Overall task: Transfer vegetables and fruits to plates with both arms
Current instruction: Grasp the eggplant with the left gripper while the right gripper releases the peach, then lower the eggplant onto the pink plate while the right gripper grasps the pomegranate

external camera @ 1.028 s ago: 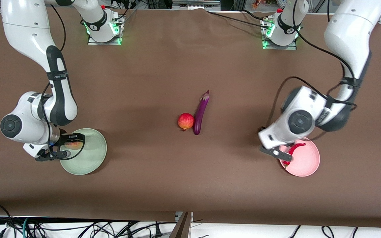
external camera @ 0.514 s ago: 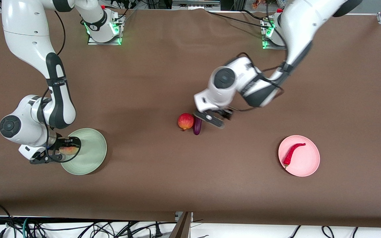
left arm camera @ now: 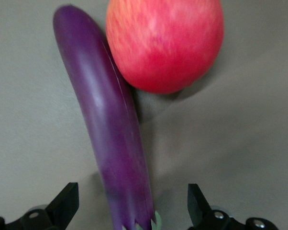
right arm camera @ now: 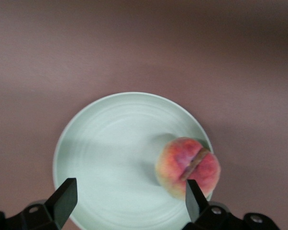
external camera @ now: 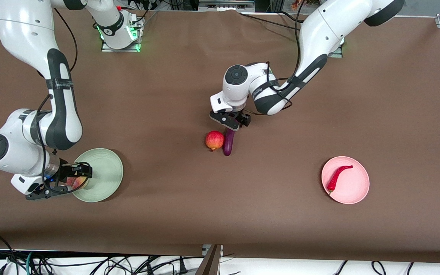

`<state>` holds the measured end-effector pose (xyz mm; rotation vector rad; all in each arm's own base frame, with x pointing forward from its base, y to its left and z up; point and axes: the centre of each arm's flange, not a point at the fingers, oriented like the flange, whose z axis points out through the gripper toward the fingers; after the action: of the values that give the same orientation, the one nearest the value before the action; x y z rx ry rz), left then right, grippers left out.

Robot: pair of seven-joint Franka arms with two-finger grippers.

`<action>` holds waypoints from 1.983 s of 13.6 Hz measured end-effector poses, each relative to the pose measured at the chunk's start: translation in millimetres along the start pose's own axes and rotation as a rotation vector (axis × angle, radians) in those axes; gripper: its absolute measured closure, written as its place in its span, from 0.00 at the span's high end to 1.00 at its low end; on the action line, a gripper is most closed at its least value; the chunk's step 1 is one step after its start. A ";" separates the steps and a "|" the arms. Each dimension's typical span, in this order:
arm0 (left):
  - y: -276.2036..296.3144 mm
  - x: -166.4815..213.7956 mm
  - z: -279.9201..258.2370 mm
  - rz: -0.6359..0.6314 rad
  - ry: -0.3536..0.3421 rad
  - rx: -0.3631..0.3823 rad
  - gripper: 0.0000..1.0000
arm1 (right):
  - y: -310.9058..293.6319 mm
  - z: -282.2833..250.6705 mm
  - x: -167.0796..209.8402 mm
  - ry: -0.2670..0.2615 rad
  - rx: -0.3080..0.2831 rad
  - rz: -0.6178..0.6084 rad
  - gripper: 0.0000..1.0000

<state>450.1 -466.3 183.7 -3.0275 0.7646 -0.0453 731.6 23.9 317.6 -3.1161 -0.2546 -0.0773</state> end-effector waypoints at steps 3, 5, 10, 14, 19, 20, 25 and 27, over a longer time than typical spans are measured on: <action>-4.2 -0.1 9.9 -0.004 0.013 0.022 0.68 | -69.7 -1.2 5.2 -0.022 0.020 0.104 1.00; -9.4 2.9 9.1 -0.038 0.016 0.023 0.47 | -135.1 3.2 3.6 -0.039 0.046 0.188 1.00; -95.0 24.7 10.4 -0.224 0.008 0.048 0.37 | -272.7 6.9 -16.3 -0.085 0.142 0.364 1.00; -201.2 36.6 -17.2 -0.368 -0.041 0.151 0.34 | -377.3 12.3 -41.5 -0.051 0.176 0.485 1.00; -274.6 50.8 -71.8 -0.275 -0.187 0.306 0.34 | -464.2 63.1 -76.9 0.000 0.176 0.518 1.00; -293.1 53.4 -80.5 -0.252 -0.200 0.309 0.33 | -469.5 72.5 -81.2 -0.005 0.168 0.514 1.00; -415.4 30.6 -83.1 -0.099 -0.267 0.256 0.33 | -473.5 97.6 -88.5 -0.022 0.140 0.506 1.00; -445.6 23.3 -81.3 -0.048 -0.267 0.232 0.33 | -477.3 108.8 -91.9 -0.017 0.134 0.499 1.00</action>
<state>679.4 -86.1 276.8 -2.7556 0.6165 0.2461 568.7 481.9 209.1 -2.9430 0.4953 -0.0246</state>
